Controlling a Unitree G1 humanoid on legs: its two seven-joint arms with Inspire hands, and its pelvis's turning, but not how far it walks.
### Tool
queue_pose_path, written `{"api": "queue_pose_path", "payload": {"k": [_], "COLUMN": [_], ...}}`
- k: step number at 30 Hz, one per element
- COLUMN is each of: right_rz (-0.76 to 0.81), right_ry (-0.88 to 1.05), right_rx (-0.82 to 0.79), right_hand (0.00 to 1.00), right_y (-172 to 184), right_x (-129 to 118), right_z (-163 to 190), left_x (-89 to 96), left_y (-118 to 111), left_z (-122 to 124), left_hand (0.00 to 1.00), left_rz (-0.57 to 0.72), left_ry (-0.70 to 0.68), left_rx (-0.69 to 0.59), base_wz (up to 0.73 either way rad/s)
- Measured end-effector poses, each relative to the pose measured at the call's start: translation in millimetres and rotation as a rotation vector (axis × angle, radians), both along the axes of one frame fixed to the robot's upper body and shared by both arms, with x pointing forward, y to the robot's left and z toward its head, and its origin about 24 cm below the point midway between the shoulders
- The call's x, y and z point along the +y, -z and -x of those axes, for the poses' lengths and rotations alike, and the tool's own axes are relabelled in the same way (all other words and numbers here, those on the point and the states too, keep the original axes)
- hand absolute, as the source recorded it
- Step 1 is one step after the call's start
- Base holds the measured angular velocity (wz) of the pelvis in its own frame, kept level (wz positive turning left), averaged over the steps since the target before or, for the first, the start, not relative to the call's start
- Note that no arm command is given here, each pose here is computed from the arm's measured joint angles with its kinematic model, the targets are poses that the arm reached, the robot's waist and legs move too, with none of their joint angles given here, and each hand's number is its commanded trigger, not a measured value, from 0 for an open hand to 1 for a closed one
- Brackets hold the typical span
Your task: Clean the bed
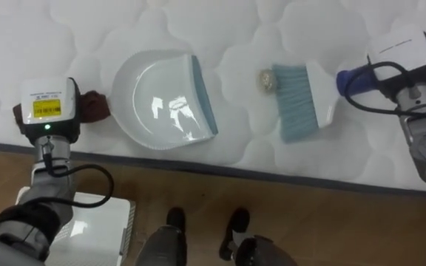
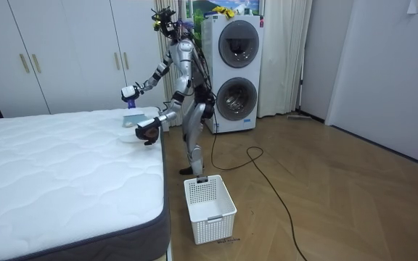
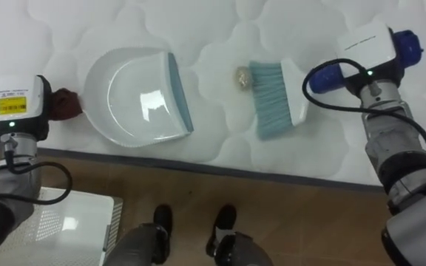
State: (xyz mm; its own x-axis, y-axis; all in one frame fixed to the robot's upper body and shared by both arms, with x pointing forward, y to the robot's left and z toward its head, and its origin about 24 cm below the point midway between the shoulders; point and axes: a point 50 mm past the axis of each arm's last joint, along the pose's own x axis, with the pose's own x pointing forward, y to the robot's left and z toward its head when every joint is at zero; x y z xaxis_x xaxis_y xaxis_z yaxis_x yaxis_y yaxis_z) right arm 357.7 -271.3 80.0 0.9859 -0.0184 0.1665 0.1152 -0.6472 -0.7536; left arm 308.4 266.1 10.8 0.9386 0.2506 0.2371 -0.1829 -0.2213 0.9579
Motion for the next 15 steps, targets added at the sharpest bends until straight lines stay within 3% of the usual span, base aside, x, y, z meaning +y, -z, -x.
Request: {"api": "queue_pose_path", "payload": {"k": [11,15], "right_rz": [-0.087,-0.065], "right_ry": [-0.184,-0.24], "right_rx": [-0.059,-0.068], "right_hand": [1.0,1.0], "right_y": [-0.2,-2.6], "right_x": [64.2,76.0], "right_z": [-10.8,-11.6], "left_x": [-4.3,-6.8], "left_y": [4.2,7.1], "left_z": [1.2,3.2], "left_hand": [1.0,1.0], "left_rz": [0.004,0.01], "left_ry": [0.007,0.01], "left_rx": [0.027,0.031], "base_wz": [-0.01,0.0]}}
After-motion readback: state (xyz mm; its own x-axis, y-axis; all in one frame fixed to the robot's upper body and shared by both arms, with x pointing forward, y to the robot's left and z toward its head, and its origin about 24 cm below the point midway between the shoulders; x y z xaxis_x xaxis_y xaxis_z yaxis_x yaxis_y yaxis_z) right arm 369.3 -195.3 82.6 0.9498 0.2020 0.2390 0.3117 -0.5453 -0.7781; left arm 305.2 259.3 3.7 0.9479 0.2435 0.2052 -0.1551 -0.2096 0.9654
